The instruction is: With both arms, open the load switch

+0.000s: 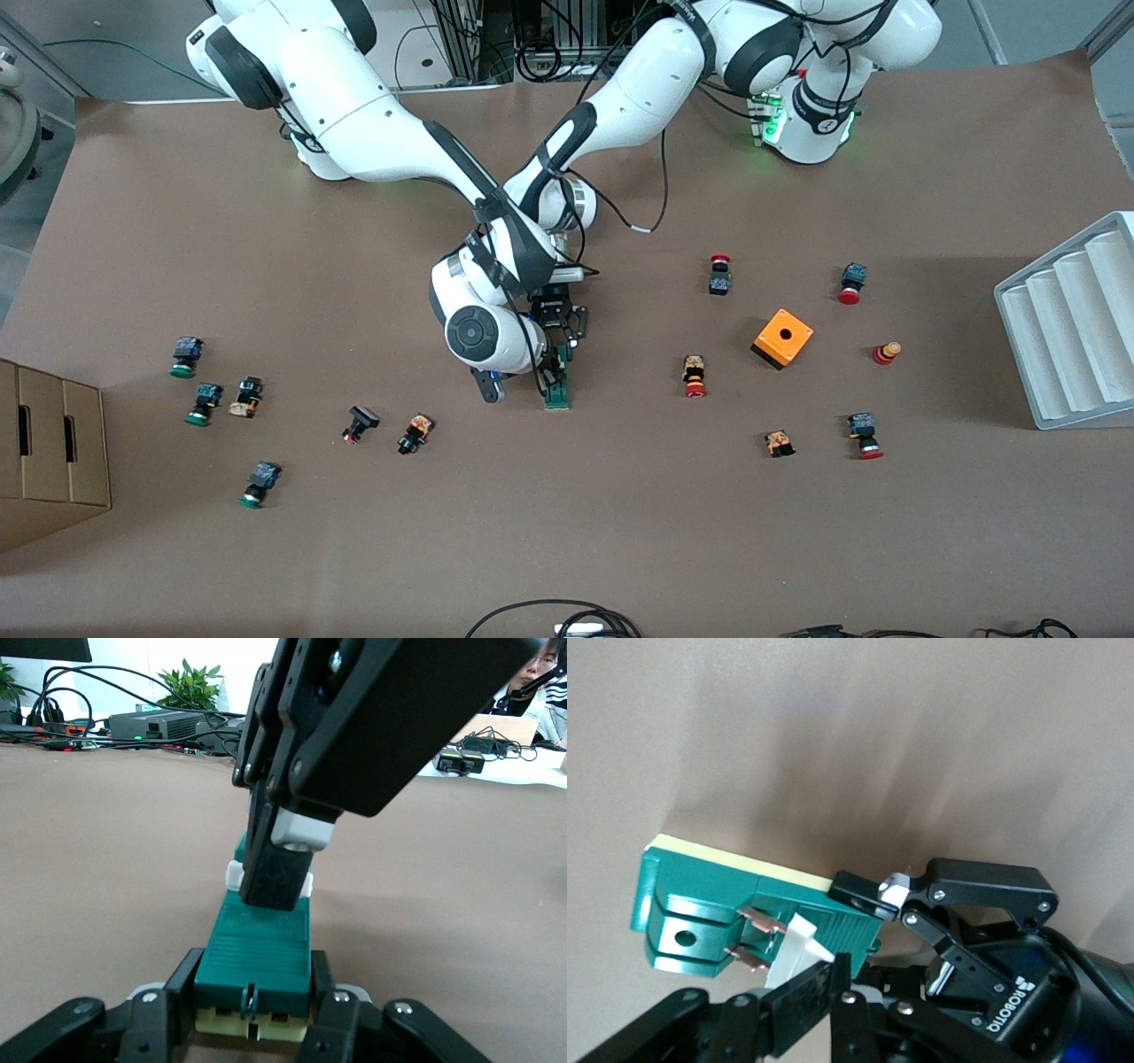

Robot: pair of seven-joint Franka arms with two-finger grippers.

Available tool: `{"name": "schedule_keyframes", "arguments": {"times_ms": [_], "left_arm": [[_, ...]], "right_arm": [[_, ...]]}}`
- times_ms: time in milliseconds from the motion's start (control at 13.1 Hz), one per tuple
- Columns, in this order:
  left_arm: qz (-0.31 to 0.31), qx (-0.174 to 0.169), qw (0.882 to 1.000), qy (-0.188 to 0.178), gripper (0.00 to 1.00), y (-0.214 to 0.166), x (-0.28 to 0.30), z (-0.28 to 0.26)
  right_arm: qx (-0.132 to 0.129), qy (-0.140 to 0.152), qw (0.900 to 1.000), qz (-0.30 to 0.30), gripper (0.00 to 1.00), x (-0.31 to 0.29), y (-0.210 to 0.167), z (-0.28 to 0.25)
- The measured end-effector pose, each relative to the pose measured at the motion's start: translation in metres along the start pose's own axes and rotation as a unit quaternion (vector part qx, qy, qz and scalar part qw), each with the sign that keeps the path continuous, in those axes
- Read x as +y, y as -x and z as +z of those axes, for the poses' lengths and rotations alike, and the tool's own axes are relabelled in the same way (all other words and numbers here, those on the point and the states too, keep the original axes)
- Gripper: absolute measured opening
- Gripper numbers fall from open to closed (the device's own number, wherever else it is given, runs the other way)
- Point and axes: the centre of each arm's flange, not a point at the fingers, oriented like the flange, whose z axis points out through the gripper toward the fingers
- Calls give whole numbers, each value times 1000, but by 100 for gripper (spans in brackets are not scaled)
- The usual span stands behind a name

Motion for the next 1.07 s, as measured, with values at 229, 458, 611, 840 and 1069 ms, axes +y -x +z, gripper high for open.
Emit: {"name": "schedule_keyframes", "arguments": {"times_ms": [229,458,611,840,1069], "left_arm": [[0,0,1000,0,54,0,0,0],[0,0,1000,0,54,0,0,0],[1,0,1000,0,54,0,0,0],[1,0,1000,0,54,0,0,0],[1,0,1000,0,54,0,0,0]], "right_arm": [[0,0,1000,0,5,0,0,1],[1,0,1000,1,5,1,-1,6],[1,0,1000,1,5,2,-1,8],[1,-1,1000,1,5,2,-1,7],[1,-3,1000,0,8,0,0,3]]}}
